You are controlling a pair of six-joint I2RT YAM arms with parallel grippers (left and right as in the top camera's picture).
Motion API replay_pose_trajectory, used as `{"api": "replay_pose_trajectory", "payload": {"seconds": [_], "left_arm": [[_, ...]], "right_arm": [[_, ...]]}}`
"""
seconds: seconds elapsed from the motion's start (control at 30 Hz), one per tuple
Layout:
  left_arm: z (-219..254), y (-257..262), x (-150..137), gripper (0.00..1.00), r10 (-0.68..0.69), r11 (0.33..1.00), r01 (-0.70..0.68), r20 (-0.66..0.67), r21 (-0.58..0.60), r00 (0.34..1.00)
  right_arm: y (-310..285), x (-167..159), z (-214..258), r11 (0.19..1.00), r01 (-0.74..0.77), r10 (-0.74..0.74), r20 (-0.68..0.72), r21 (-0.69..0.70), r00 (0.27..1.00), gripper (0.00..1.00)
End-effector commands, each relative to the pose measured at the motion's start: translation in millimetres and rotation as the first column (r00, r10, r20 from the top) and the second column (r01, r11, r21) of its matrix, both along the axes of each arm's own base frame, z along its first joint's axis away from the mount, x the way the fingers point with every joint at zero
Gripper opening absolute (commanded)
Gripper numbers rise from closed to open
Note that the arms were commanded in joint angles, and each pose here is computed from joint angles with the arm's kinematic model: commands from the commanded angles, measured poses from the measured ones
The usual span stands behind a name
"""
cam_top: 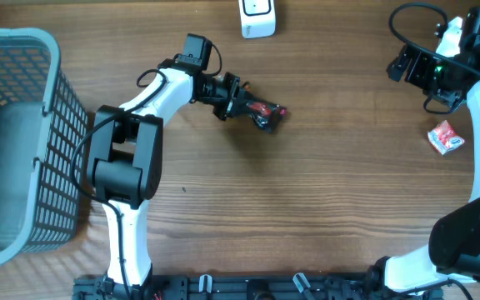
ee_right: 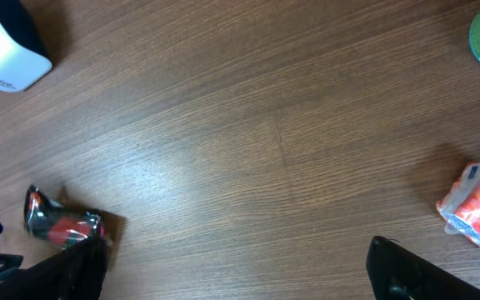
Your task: Scan the item barcode
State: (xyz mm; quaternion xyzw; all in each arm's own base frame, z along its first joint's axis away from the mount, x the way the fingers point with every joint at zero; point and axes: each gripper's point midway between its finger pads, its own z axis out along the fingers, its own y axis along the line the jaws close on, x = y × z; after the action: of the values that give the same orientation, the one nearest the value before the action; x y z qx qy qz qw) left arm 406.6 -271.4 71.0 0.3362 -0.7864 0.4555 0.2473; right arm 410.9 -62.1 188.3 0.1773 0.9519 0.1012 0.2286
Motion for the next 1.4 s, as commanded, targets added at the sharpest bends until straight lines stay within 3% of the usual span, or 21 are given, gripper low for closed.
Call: {"api": "replay_pose_trajectory", "payload": {"seconds": [0.0,0.13,0.2,0.4,0.67,0.8,0.93,1.03,1.13,1.37], "left_arm": [[12.0,-4.2,-3.7,0.21,-0.023,0.995,0.019,-0.037,-0.102,0.999],[0.3,0.3,1.8,0.30,0.006,1.000,-0.006,-0.017,-0.029,1.000],[-14.2,7.2,6.7,0.47,0.030,0.998,-0.031,0.012,0.062,0.999],[-43.9,29.6,15.5,0.72,-0.112,0.932,0.007,0.270,0.364,0.956],[-42.7,40.8,19.5,0.84,-0.390,0.669,-0.060,0.418,0.741,0.821],[-38.9,31.9,22.6,1.00,-0.462,0.558,-0.141,0.448,0.818,0.765],[-35.3,33.5,22.6,1.00,-0.515,0.445,-0.212,0.442,0.870,0.734],[-36.8,30.0,17.6,1.00,-0.516,0.451,-0.196,0.434,0.871,0.739],[-37.7,36.0,18.5,1.00,-0.428,0.461,-0.230,0.442,0.857,0.789],[-28.9,30.5,31.0,0.99,-0.286,0.541,-0.283,0.490,0.792,0.824]], "right_arm": [[-2.4,0.5,-1.2,1.000,0.012,-0.012,-0.003,-0.014,1.000,1.00],[-2.4,0.2,-1.3,1.000,0.012,-0.012,-0.004,-0.014,1.000,1.00],[-2.2,-0.4,-1.7,1.000,0.011,-0.012,-0.007,-0.013,1.000,1.00],[-2.6,0.8,-2.9,1.000,0.010,-0.010,-0.002,-0.016,1.000,1.00],[-2.3,-0.2,-12.3,1.000,0.010,-0.010,-0.016,-0.012,1.000,1.00],[-2.1,-0.9,-13.5,1.000,0.010,-0.010,-0.022,-0.010,1.000,1.00],[-1.5,-2.9,-14.4,1.000,0.011,-0.011,-0.031,-0.007,0.999,1.00],[-1.0,-3.9,-14.9,1.000,0.011,-0.011,-0.036,-0.005,0.999,1.00],[0.6,-4.4,-15.0,1.000,0.008,-0.008,-0.038,0.003,0.999,1.00],[0.8,-4.6,-15.1,1.000,0.008,-0.008,-0.039,0.003,0.999,1.00]]}}
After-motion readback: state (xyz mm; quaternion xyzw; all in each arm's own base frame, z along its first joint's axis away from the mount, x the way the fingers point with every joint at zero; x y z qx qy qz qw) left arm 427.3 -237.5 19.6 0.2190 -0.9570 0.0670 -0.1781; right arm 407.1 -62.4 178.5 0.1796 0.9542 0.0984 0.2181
